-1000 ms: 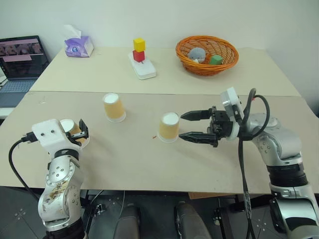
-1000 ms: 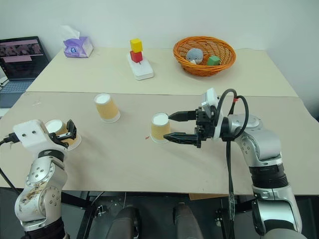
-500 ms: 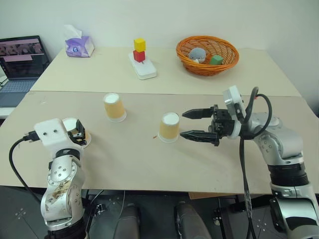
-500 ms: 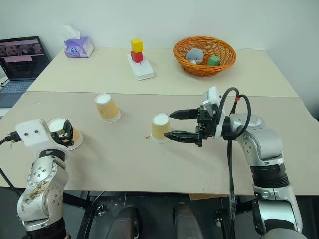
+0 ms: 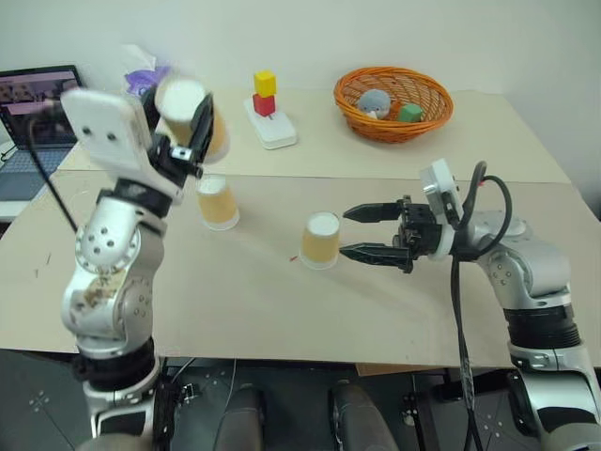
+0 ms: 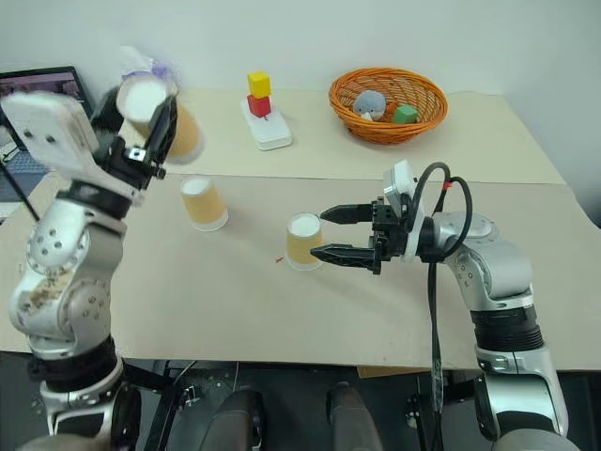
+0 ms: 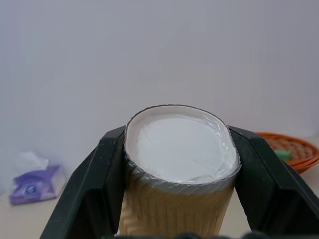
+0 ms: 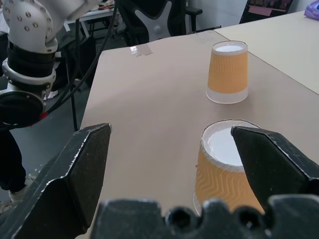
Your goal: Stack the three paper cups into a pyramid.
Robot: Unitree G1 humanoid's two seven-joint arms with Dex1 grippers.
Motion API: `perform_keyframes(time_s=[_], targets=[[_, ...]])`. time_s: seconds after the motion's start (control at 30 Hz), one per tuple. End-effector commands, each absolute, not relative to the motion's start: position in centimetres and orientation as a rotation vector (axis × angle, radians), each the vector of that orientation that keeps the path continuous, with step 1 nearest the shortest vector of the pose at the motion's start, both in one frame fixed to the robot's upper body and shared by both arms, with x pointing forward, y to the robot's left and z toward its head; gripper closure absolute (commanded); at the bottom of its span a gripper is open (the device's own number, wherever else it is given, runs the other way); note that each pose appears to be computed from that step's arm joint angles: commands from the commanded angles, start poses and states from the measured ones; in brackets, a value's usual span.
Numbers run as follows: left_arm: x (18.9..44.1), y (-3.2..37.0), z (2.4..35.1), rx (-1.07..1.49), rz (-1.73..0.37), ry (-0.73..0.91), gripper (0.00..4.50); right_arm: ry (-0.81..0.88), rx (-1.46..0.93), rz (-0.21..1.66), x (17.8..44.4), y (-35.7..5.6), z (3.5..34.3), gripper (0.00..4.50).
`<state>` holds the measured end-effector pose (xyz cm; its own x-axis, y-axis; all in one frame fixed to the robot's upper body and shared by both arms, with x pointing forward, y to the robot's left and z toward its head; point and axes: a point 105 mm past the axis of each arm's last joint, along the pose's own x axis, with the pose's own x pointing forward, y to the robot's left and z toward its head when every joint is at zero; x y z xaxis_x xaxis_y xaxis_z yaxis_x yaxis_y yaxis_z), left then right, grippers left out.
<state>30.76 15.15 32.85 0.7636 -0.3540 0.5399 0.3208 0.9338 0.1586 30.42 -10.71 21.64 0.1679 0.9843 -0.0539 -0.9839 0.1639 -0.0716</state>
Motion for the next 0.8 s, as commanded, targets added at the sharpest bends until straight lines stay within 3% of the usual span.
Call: perform_keyframes(time_s=[0.03,0.27,0.5,0.8], targets=[[30.9,13.7,31.3,0.081,-0.555,-0.508,1.88,-0.067,-0.129,1.389,30.0,-11.0,22.8,0.0],[33.0,15.6,24.6,0.158,-0.644,-0.217,1.88,-0.062,-0.13,1.364,29.6,-11.5,22.6,0.0],[34.2,16.6,23.5,0.157,-0.66,-0.192,1.88,-0.052,-0.127,1.35,28.3,-12.3,22.6,0.0],[32.5,13.7,22.1,0.08,-0.845,-0.155,1.88,-0.001,-0.14,1.334,27.5,-12.8,21.6,0.0]])
